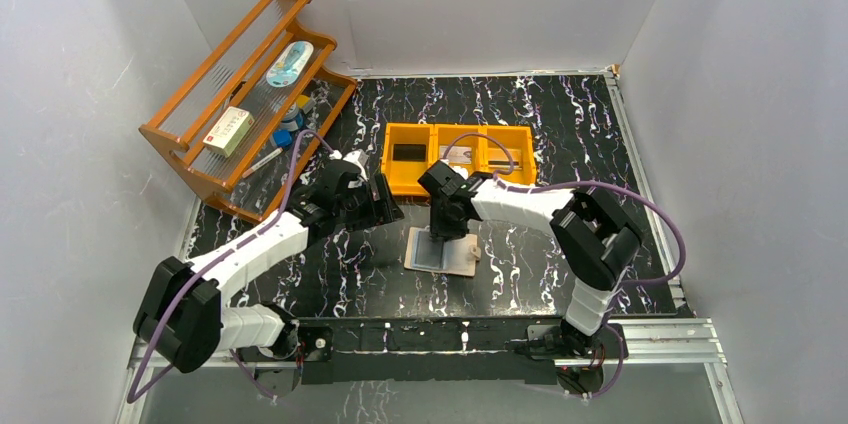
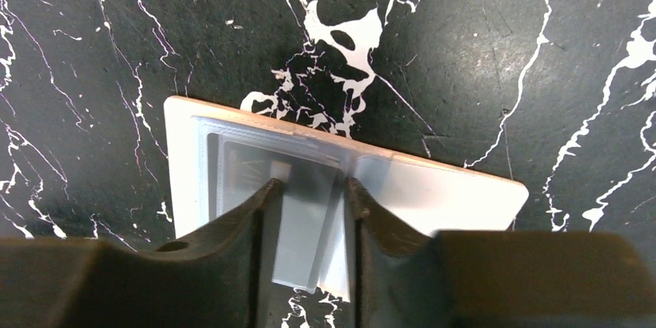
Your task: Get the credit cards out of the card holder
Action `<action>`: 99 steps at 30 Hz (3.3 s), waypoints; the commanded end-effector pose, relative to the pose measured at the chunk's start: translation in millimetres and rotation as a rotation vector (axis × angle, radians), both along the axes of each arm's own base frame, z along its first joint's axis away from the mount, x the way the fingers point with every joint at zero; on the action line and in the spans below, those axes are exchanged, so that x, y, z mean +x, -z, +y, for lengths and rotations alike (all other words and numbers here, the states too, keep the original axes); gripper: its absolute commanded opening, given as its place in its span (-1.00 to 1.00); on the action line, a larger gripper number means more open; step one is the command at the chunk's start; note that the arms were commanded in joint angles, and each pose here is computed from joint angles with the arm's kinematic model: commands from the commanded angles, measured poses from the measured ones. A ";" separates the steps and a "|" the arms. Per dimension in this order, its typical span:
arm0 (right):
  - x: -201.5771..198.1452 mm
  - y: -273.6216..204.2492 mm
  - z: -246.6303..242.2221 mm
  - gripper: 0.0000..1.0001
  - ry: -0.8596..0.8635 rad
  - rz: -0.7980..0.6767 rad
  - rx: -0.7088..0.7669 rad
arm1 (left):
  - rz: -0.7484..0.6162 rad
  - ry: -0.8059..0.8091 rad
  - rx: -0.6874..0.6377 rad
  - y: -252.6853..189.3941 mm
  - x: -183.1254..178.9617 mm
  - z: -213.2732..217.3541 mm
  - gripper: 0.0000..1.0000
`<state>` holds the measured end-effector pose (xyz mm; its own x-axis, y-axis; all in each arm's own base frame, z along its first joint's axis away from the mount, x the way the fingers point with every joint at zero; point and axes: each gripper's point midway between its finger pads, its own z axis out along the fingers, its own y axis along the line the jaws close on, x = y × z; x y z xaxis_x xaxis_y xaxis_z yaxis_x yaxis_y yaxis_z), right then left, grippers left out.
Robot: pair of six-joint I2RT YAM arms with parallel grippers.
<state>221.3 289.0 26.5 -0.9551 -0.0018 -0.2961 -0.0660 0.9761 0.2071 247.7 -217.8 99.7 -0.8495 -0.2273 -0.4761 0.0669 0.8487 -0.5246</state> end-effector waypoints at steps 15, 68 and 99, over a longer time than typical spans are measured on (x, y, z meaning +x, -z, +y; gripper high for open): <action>-4.1 6.2 -8.3 -1.00 -0.018 0.027 0.157 | 0.019 0.088 -0.079 -4.0 -1.3 -21.0 0.47; 28.0 -46.3 -68.9 -0.31 0.264 -0.077 0.300 | 0.248 0.584 -0.457 2.1 -50.1 -146.0 0.29; 0.3 -55.5 -41.4 -0.29 0.117 -0.003 0.447 | -0.022 0.284 -0.149 -9.8 -17.1 -92.2 0.51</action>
